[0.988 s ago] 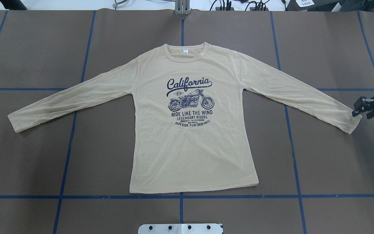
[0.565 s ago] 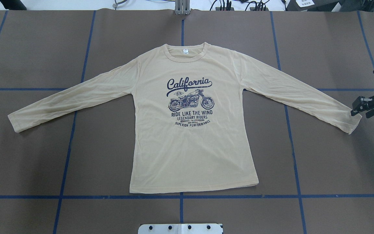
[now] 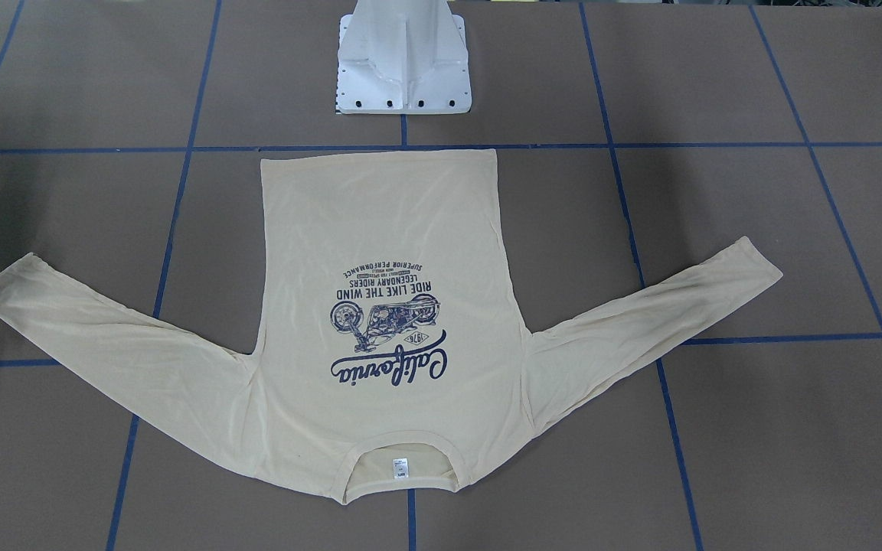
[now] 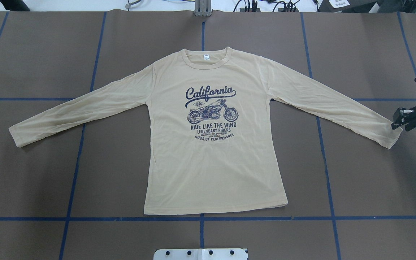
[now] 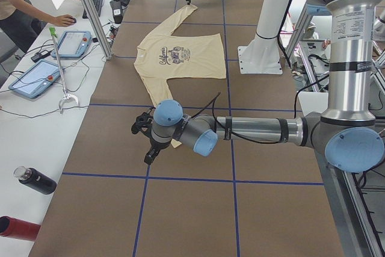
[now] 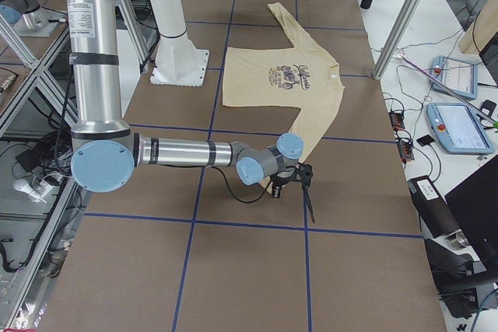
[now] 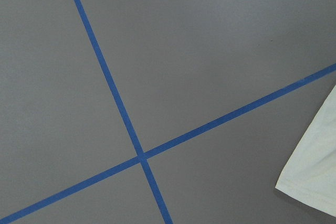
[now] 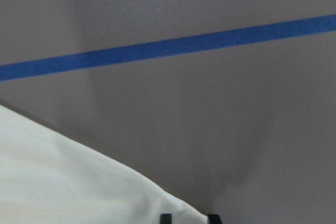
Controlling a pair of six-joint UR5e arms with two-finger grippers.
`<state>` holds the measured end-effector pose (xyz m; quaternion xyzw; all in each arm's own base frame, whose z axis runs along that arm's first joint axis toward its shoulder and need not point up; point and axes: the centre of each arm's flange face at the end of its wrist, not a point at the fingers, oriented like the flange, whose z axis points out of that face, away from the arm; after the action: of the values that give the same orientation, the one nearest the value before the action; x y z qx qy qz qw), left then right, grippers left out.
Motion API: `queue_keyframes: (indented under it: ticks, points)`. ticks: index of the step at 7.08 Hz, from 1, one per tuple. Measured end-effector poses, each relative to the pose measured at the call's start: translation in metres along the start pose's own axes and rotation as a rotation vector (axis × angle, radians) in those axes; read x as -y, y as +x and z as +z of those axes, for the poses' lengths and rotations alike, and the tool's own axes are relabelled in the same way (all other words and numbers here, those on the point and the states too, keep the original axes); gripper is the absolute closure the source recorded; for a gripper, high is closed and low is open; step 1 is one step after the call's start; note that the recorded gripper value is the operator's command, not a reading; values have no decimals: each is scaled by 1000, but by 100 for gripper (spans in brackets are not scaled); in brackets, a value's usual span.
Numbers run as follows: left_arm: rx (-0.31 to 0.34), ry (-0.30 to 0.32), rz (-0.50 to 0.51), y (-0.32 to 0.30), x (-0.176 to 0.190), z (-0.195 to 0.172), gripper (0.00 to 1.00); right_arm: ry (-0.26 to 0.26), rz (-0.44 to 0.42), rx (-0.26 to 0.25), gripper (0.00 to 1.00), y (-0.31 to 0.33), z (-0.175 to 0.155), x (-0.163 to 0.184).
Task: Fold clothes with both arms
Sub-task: 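Lower the right gripper to the cuff of the sleeve nearest it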
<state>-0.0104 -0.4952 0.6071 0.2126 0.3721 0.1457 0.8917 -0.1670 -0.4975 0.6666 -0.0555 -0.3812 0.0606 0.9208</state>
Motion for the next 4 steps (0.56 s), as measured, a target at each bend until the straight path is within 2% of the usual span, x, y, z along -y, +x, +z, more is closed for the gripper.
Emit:
queue_keyframes:
  ticks: [2, 3, 4]
  points:
    - [0, 1, 0, 0, 0, 0, 0, -3, -6, 1, 100, -5, 2, 0]
    - [0, 1, 0, 0, 0, -1, 0, -1, -12, 7, 93, -10, 0, 2]
    - [1, 2, 0, 0, 0, -1, 0, 1, -17, 13, 40, -14, -2, 4]
